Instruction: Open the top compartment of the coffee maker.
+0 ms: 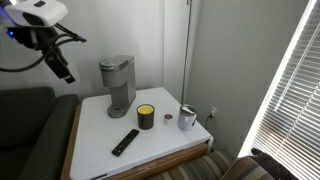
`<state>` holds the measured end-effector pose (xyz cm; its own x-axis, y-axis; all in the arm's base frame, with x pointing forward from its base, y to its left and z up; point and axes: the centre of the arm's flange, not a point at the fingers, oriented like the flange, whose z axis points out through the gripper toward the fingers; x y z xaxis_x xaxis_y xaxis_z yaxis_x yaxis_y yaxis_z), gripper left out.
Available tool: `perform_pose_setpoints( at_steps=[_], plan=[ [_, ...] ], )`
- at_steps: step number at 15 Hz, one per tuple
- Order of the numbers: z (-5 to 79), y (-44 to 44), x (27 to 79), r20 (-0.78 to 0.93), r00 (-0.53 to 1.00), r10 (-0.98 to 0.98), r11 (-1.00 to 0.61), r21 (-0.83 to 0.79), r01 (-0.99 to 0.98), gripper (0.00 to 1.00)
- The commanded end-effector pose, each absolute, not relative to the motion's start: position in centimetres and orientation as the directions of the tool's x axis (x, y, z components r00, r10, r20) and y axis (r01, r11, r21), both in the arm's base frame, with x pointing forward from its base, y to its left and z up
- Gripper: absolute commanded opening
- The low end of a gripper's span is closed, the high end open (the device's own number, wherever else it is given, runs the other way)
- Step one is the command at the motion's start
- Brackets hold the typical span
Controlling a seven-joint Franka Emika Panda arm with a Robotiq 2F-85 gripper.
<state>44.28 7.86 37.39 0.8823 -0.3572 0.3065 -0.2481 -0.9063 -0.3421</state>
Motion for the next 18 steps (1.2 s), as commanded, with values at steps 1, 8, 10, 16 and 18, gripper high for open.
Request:
perform_pose_setpoints(
  at_steps=[1, 8, 10, 16, 18],
  plan=[
    [34.5, 8.6, 47.2, 0.337, 0.859, -0.385, -0.891, -0.379, -0.251, 0.62],
    [32.0, 10.4, 51.1, 0.363, 0.813, -0.456, -0.848, -0.453, -0.274, 0.12],
    [31.5, 10.2, 52.0, 0.368, 0.778, -0.509, -0.822, -0.476, -0.313, 0.00],
    [29.9, 10.0, 54.0, 0.342, 0.675, -0.654, -0.713, -0.577, -0.399, 0.00],
    [29.6, 10.4, 54.7, 0.301, 0.651, -0.697, -0.658, -0.630, -0.412, 0.00]
  ],
)
